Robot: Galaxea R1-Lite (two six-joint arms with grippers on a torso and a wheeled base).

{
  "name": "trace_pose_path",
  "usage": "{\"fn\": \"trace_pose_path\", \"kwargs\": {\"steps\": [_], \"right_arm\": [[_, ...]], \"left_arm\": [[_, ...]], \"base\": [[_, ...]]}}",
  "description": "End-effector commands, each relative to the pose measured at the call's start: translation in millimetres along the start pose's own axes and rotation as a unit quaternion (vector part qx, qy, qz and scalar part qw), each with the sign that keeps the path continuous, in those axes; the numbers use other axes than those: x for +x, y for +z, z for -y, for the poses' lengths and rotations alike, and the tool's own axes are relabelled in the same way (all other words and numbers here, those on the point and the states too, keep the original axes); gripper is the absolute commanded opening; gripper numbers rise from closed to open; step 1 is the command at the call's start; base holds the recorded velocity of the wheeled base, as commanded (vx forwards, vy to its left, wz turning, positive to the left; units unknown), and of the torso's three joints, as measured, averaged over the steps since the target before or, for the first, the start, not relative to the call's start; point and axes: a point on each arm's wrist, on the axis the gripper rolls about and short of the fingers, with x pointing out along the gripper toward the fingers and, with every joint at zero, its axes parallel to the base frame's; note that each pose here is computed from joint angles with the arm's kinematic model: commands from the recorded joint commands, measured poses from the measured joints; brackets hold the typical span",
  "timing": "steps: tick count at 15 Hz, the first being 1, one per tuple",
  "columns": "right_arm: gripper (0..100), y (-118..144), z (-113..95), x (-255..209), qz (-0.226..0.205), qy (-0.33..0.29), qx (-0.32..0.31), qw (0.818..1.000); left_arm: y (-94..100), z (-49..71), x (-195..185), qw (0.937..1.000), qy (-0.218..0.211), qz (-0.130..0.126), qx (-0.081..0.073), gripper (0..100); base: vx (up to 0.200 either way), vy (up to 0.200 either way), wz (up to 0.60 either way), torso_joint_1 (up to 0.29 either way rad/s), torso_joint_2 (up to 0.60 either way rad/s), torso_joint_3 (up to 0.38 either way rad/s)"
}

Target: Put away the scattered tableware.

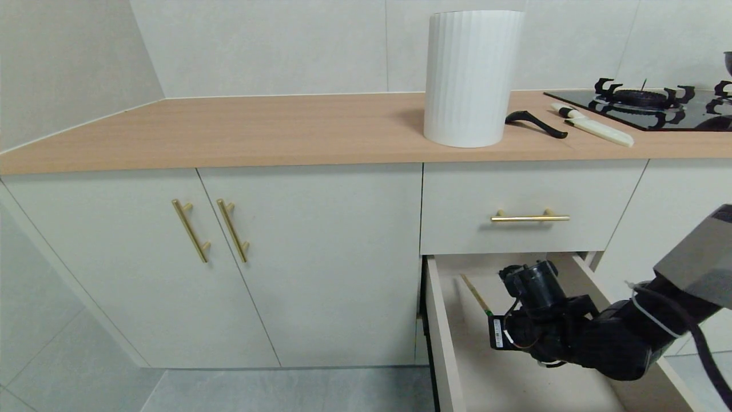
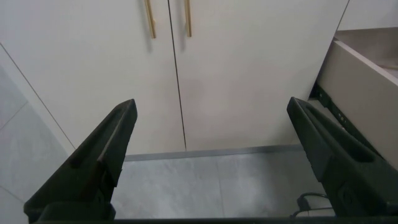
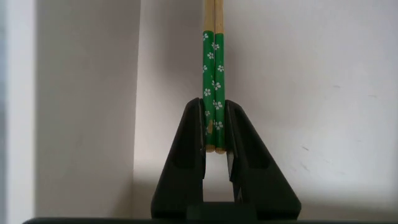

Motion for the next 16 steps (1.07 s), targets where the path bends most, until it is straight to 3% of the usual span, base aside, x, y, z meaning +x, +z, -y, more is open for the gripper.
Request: {"fn": "trace_pose_path", "kwargs": {"steps": [1,8,16], "right_arm": [[0,-13.3,-0.7,21.5,-0.014,-0.008,-0.002,1.000],[0,-43.9,-6.9,48.6,-0.061,-0.029,-0.036,0.997],[0,-44.1,-7.5,50.6,-0.057,-0.038,-0.036,0.997]], "left_arm": [[0.0,0.0,0.0,1.0000,0.000,0.000,0.000,100],[0.0,0.0,0.0,1.0000,0.000,0.000,0.000,100],[0.0,0.0,0.0,1.0000,0.000,0.000,0.000,100]], "base": [[0.000,0.000,0.00,0.000,0.00,0.000],[0.000,0.000,0.00,0.000,0.00,0.000],[0.000,0.000,0.00,0.000,0.00,0.000]]}}
